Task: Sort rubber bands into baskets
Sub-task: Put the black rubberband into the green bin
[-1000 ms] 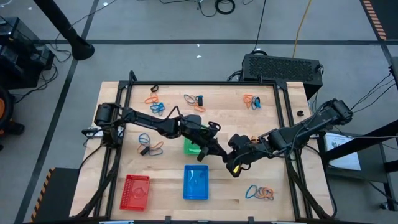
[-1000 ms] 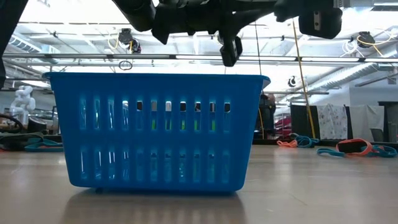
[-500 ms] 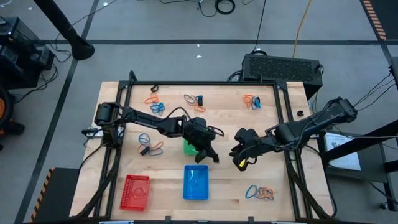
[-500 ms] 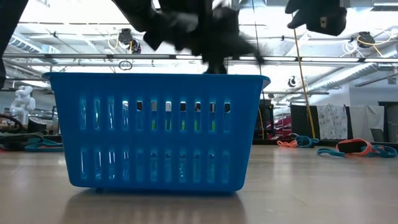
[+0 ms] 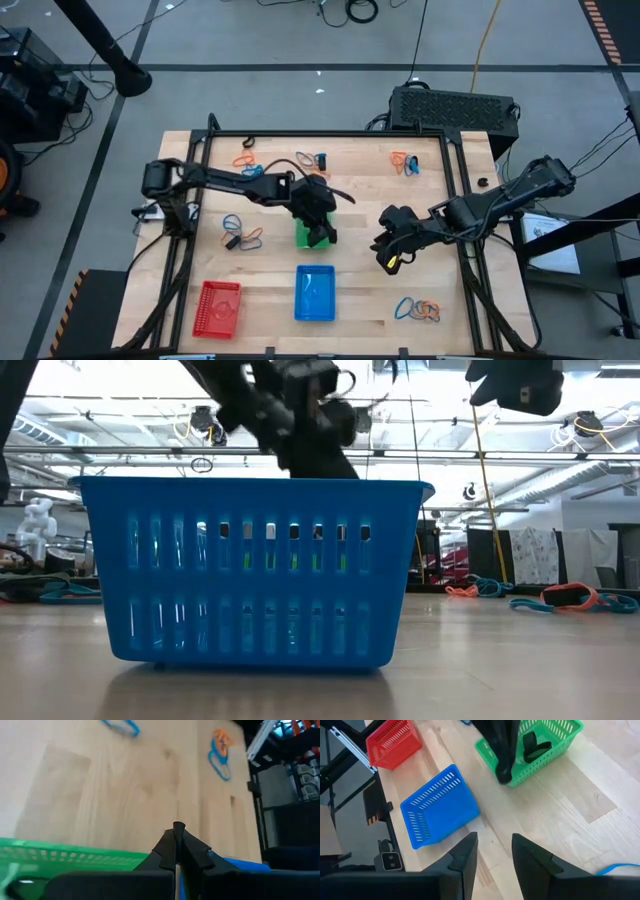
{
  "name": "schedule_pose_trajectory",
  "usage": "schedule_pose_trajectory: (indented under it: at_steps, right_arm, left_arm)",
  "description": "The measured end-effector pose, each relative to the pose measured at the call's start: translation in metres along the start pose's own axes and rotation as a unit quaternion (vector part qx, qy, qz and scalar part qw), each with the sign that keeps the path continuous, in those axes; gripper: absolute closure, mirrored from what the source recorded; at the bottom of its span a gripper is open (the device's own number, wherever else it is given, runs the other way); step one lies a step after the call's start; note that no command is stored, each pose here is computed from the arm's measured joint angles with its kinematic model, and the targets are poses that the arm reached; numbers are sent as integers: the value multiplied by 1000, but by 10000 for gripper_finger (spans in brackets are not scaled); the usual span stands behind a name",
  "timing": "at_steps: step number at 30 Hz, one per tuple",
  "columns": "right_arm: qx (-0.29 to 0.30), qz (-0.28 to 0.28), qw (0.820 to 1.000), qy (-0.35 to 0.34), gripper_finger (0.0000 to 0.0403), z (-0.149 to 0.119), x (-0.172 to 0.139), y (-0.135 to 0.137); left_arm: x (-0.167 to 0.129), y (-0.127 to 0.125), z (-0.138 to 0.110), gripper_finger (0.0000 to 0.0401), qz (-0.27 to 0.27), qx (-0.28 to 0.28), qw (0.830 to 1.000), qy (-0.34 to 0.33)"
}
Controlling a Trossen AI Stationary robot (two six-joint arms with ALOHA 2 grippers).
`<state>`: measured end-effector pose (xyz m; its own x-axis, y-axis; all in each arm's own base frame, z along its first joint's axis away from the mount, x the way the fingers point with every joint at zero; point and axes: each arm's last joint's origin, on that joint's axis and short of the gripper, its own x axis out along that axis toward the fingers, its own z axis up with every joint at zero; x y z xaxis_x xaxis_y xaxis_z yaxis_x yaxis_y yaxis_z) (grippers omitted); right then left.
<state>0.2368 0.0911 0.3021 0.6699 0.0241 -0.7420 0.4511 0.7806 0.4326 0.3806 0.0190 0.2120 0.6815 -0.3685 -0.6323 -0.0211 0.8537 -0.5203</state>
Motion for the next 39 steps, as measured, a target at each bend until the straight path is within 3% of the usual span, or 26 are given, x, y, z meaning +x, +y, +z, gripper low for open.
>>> schedule_pose_trajectory:
  at_steps: [6,11,16,20,30,39]
  right_arm:
    - [-26,-5,1000,-7,289,0,0,0]
    - [-40,-35,998,-46,289,3,0,-2]
    - [-50,-40,997,-52,289,3,0,-2]
    - [-60,-41,996,-49,289,3,0,-3]
    - [-120,-64,990,-25,289,-1,0,-7]
    - [-177,-82,981,18,289,-6,-1,-13]
  left_arm:
    - [-17,13,-4,394,132,5,991,14]
    - [-13,23,-14,394,176,-26,983,52]
    - [-15,26,-13,393,238,-43,970,30]
    - [-15,27,-13,373,247,-50,968,23]
    - [-14,24,-14,278,274,-69,959,8]
    - [-12,18,-15,234,180,-130,975,34]
